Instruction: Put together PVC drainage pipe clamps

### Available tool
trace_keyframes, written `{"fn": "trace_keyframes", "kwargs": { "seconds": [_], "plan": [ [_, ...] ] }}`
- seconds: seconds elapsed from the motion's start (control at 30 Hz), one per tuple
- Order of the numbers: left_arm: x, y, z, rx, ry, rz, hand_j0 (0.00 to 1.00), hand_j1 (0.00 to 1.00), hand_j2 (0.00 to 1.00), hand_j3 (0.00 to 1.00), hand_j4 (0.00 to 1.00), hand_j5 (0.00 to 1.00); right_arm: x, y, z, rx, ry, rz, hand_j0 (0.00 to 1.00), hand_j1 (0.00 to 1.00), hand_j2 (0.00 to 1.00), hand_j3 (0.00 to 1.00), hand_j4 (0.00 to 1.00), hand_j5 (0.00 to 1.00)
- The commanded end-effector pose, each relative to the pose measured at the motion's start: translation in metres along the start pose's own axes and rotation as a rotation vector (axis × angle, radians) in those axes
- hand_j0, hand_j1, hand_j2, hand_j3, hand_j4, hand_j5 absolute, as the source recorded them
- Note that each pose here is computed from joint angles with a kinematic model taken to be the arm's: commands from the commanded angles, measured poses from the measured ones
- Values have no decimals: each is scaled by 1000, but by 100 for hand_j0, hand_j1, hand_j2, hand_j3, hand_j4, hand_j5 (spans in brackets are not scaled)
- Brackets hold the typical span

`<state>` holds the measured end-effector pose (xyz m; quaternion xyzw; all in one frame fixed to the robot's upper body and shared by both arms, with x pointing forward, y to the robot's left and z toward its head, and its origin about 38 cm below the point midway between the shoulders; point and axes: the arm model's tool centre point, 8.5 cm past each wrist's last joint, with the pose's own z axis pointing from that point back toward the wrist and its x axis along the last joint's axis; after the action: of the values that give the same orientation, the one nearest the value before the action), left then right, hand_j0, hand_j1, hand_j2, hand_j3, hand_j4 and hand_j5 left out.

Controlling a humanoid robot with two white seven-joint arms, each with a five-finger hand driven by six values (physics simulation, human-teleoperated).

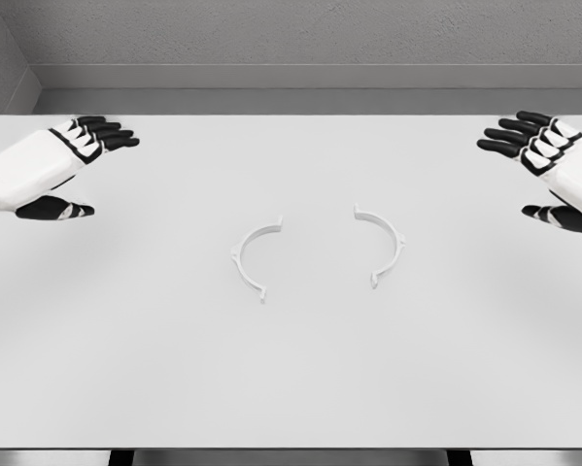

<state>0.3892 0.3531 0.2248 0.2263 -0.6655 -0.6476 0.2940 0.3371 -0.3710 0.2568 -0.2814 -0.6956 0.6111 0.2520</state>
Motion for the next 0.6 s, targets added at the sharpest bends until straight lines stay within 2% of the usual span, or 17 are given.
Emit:
{"fn": "trace_keyframes", "kwargs": {
  "seconds": [0.0, 0.1, 0.23, 0.27, 0.3, 0.33, 0.4, 0.43, 0.5, 0.57],
  "plan": [
    [12, -25, -10, -60, -38, 11, 100, 100, 100, 100, 100, 100, 2, 2, -1, 0, -6, -7, 100, 100, 100, 100, 100, 100],
    [12, -29, -9, -70, -37, 16, 100, 100, 100, 100, 100, 100, 2, 2, -1, -7, -7, -22, 100, 100, 100, 100, 100, 100],
    [19, -33, -18, -48, -53, 37, 100, 100, 100, 100, 100, 100, 11, 17, -7, -4, -28, -68, 100, 100, 100, 100, 100, 100],
    [21, -35, -21, -43, -60, 45, 100, 100, 100, 100, 100, 100, 11, 13, -14, -6, -38, -46, 100, 100, 100, 100, 100, 100],
    [21, -35, -21, -42, -60, 48, 100, 100, 100, 100, 100, 100, 14, 23, -23, 26, -47, -65, 100, 100, 100, 100, 100, 100],
    [23, -36, -23, -33, -64, 54, 100, 100, 100, 100, 100, 100, 16, 38, -31, 105, -49, -66, 100, 100, 100, 100, 100, 100],
    [27, -37, -30, -12, -75, 69, 100, 100, 100, 100, 100, 100, 10, 26, -41, 102, -53, -29, 100, 100, 100, 100, 100, 100],
    [29, -38, -34, 1, -80, 77, 100, 100, 100, 100, 100, 100, 6, 32, -42, 121, -41, -30, 100, 100, 100, 100, 100, 100],
    [35, -42, -42, 20, -93, 97, 100, 100, 100, 100, 100, 100, 10, 47, -57, 166, -81, -41, 100, 100, 100, 100, 100, 100],
    [37, -45, -46, 27, -96, 106, 100, 100, 100, 100, 100, 100, 5, 54, -62, 191, -79, -47, 100, 100, 100, 100, 100, 100]
  ]
}}
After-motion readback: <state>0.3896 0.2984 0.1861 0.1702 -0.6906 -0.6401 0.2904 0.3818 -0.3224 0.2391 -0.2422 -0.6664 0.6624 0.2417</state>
